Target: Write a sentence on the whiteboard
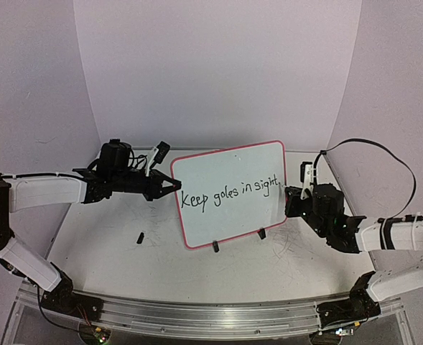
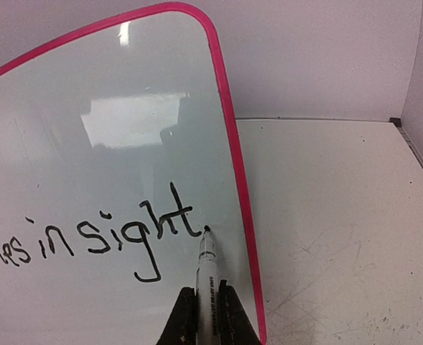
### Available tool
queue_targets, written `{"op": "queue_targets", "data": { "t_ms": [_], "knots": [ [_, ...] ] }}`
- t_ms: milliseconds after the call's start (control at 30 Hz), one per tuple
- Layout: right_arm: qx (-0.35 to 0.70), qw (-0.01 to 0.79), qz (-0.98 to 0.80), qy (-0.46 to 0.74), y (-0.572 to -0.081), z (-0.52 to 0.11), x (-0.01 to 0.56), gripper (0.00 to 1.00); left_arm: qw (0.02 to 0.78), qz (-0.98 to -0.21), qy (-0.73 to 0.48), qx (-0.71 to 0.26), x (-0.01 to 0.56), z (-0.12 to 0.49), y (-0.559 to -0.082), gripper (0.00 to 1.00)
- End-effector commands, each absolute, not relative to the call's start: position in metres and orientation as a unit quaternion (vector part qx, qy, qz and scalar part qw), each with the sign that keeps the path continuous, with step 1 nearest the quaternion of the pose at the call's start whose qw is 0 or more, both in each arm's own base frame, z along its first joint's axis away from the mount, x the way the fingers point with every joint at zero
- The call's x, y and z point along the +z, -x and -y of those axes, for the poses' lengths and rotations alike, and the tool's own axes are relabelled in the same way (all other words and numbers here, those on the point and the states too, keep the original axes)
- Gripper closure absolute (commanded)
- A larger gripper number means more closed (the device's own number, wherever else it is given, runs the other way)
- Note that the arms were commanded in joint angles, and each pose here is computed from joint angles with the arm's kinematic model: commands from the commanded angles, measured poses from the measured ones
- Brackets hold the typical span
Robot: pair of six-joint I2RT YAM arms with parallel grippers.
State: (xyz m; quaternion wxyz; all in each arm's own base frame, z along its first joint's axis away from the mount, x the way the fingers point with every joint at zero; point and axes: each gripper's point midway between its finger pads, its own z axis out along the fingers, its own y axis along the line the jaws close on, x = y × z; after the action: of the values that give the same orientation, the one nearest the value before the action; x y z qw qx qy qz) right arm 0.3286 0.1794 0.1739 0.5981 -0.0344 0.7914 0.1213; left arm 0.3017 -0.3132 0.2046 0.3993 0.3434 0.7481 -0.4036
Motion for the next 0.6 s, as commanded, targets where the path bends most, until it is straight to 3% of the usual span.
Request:
{"op": "queue_targets", "data": {
  "t_ms": [0, 167, 400, 567],
  "knots": [
    [0.116, 0.613, -0.781, 0.013, -0.339, -0.177, 0.183, 1.0, 0.464, -0.751, -0.344, -0.32, 0.213, 0.296, -0.332, 1.0],
    [0.122, 0.616, -0.778, 0.013, -0.338, -0.177, 0.19, 1.0, 0.463, -0.752, -0.343, -0.319, 0.211, 0.296, -0.332, 1.0],
    [0.182, 0.619, -0.764, -0.001, -0.295, -0.155, 0.229, 1.0, 0.464, -0.761, -0.331, -0.31, 0.208, 0.293, -0.337, 1.0],
    [0.177, 0.636, -0.751, -0.008, -0.28, -0.138, 0.242, 1.0, 0.472, -0.761, -0.324, -0.306, 0.214, 0.291, -0.341, 0.84]
  ]
}}
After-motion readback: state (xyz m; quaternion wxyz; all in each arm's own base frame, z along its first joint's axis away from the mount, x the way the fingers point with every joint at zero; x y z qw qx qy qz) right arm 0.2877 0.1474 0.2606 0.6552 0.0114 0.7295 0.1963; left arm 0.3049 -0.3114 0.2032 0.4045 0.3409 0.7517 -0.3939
